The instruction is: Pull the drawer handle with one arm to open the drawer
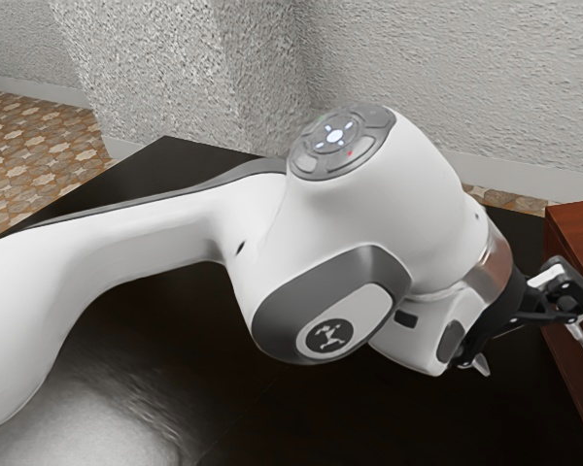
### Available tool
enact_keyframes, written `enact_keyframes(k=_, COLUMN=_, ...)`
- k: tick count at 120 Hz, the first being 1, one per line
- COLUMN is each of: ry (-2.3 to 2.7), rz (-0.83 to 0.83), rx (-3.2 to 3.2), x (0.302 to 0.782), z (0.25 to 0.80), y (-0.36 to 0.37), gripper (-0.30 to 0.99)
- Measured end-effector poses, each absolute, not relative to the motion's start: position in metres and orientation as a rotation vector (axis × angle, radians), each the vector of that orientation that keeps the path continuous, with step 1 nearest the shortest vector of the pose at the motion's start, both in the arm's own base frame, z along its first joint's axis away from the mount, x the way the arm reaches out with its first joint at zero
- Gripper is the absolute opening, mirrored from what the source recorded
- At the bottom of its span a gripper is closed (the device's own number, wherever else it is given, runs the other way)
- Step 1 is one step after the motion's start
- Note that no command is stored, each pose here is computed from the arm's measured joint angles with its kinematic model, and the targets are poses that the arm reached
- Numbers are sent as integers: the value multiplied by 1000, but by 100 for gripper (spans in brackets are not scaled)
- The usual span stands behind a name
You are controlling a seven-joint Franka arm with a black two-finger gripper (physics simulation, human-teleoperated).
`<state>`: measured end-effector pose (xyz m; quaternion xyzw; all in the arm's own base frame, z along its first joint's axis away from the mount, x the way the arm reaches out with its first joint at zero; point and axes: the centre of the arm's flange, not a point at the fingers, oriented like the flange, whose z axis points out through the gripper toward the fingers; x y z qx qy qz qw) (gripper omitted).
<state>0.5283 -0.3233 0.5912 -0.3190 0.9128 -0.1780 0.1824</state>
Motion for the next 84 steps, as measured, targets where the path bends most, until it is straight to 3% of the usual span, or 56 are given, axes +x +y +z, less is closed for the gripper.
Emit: enact_keyframes(k=84, ry=2575, rz=-471, rx=-900, x=544, z=566, y=-323, gripper=69)
